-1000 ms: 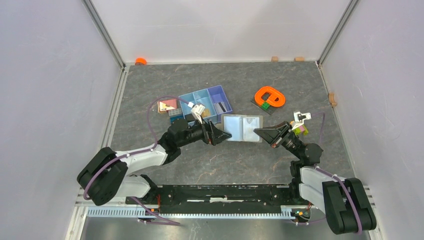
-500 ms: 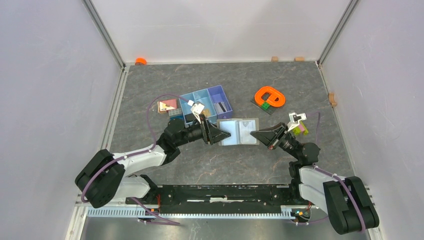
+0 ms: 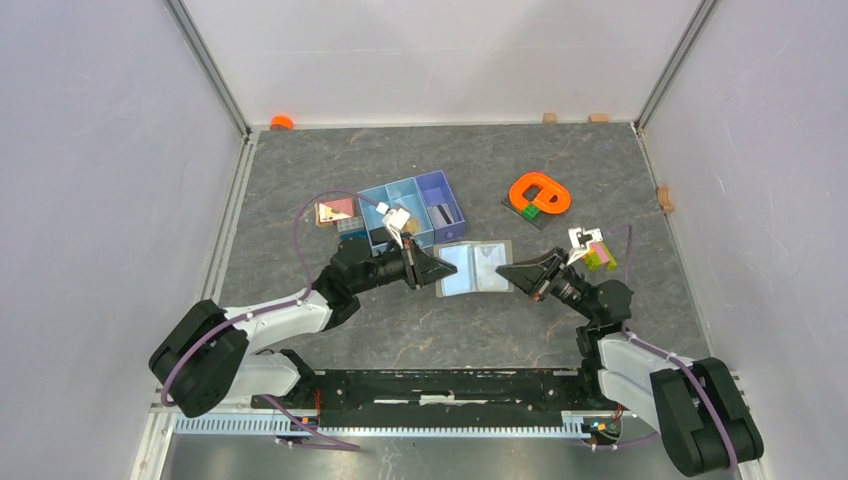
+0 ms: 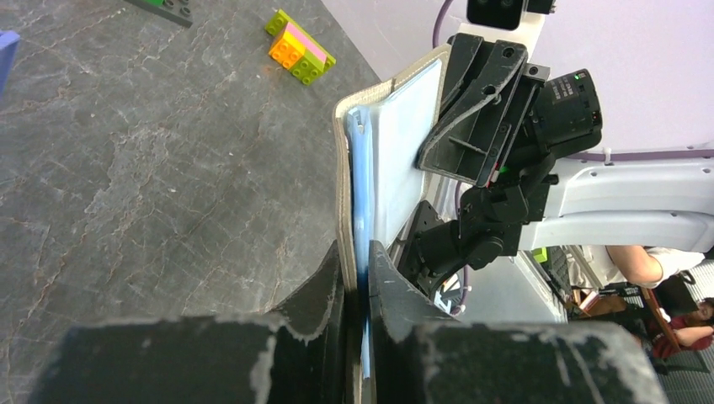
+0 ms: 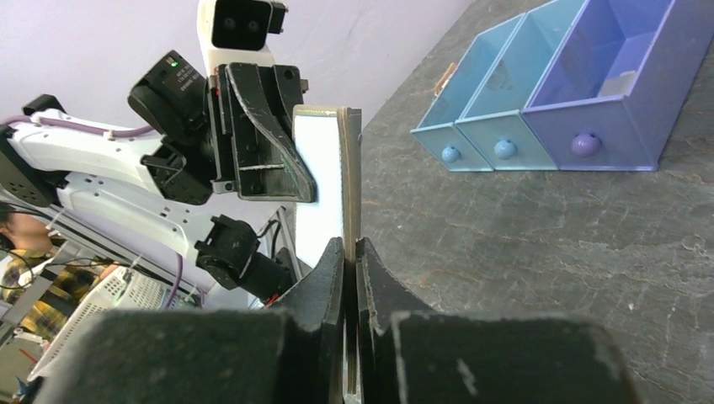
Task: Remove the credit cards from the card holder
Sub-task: Remove the credit card from the card holder.
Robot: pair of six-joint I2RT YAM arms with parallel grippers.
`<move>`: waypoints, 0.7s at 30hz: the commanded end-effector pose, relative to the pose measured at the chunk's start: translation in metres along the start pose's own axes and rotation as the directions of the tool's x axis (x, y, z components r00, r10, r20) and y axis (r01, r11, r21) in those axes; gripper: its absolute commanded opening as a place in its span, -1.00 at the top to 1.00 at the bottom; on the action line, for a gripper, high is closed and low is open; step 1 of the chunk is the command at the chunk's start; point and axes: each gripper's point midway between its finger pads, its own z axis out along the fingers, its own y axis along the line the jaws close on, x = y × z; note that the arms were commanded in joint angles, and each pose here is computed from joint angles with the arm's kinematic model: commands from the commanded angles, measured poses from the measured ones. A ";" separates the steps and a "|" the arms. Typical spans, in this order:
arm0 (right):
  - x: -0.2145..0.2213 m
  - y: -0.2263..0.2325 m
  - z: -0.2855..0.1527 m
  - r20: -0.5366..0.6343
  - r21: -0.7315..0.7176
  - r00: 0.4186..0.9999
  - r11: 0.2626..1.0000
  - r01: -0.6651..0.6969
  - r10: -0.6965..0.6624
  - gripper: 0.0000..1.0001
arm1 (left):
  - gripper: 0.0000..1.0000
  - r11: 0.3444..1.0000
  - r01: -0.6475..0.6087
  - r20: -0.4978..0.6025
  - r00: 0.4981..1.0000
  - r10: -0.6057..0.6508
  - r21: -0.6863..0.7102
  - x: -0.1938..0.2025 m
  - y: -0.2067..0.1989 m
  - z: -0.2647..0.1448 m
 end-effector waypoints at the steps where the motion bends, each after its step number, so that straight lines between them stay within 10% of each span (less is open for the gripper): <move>1: -0.004 -0.001 0.005 -0.008 0.001 0.998 0.998 0.068 -0.068 0.78 | 0.95 0.998 -0.058 0.060 0.997 0.057 0.022 -0.024 -0.014 0.002; 21: -0.004 0.000 0.005 -0.014 0.000 0.991 0.991 0.132 -0.132 -0.26 | 0.95 0.997 -0.069 0.137 0.988 0.075 -0.045 -0.037 -0.012 -0.012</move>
